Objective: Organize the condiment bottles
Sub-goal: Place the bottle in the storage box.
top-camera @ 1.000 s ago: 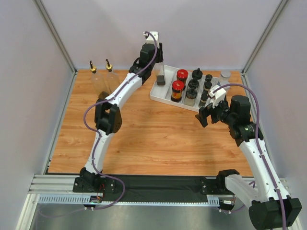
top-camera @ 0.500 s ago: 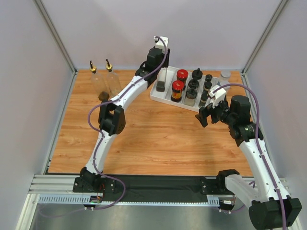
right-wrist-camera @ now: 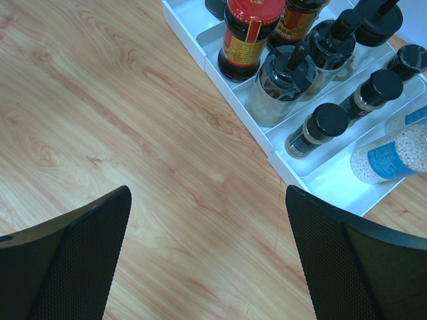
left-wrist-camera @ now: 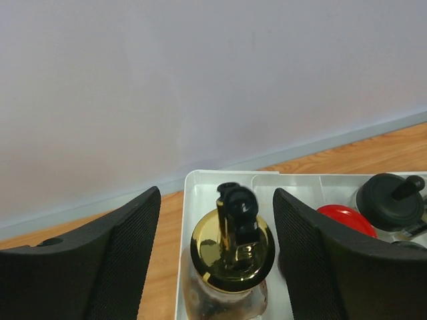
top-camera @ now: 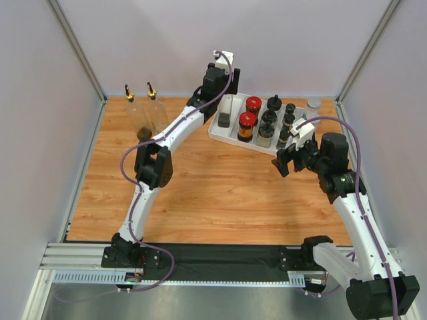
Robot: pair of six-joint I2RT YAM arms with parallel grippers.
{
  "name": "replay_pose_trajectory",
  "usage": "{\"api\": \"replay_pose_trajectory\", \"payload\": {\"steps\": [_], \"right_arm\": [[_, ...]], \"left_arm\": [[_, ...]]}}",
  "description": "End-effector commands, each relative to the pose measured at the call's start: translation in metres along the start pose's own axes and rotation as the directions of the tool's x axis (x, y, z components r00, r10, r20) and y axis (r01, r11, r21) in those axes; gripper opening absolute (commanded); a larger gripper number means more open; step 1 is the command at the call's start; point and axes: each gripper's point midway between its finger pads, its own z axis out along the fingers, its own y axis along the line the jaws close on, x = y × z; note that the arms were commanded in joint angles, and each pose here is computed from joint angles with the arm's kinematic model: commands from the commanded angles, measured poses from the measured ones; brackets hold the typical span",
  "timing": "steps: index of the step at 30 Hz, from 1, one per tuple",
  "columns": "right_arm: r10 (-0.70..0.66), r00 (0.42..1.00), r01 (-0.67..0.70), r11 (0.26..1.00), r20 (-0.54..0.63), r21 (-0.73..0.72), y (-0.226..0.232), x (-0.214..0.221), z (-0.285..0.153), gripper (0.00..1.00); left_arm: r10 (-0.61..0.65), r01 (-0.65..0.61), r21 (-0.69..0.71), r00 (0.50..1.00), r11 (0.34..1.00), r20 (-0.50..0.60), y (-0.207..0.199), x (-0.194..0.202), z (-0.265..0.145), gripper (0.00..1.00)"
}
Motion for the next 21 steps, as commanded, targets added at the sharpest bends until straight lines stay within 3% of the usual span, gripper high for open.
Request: {"api": "replay_pose_trajectory", "payload": {"steps": [1, 15, 21], "right_arm": [[-0.031, 0.998, 0.029, 0.999, 0.047, 0.034, -0.006, -0.014, -0.005, 1.0], [-0.04, 0.998, 0.038, 0.998, 0.042, 0.046, -0.008, -0.012, -0.005, 1.0], [-0.044, 0.998, 0.042, 0.998, 0.042, 0.043, -0.008, -0.012, -0.005, 1.0]], "left_arm": [[-0.033, 0.032, 0.007, 0.988, 0.999, 0.152, 0.0, -0.079, -0.025, 0.77], [-0.041, 0.041, 0.001, 0.987, 0.999, 0.158, 0.009, -0.118, -0.066, 0.99], [-0.042, 0.041, 0.008, 0.988, 0.999, 0.15, 0.016, -0.131, -0.103, 1.0]]}}
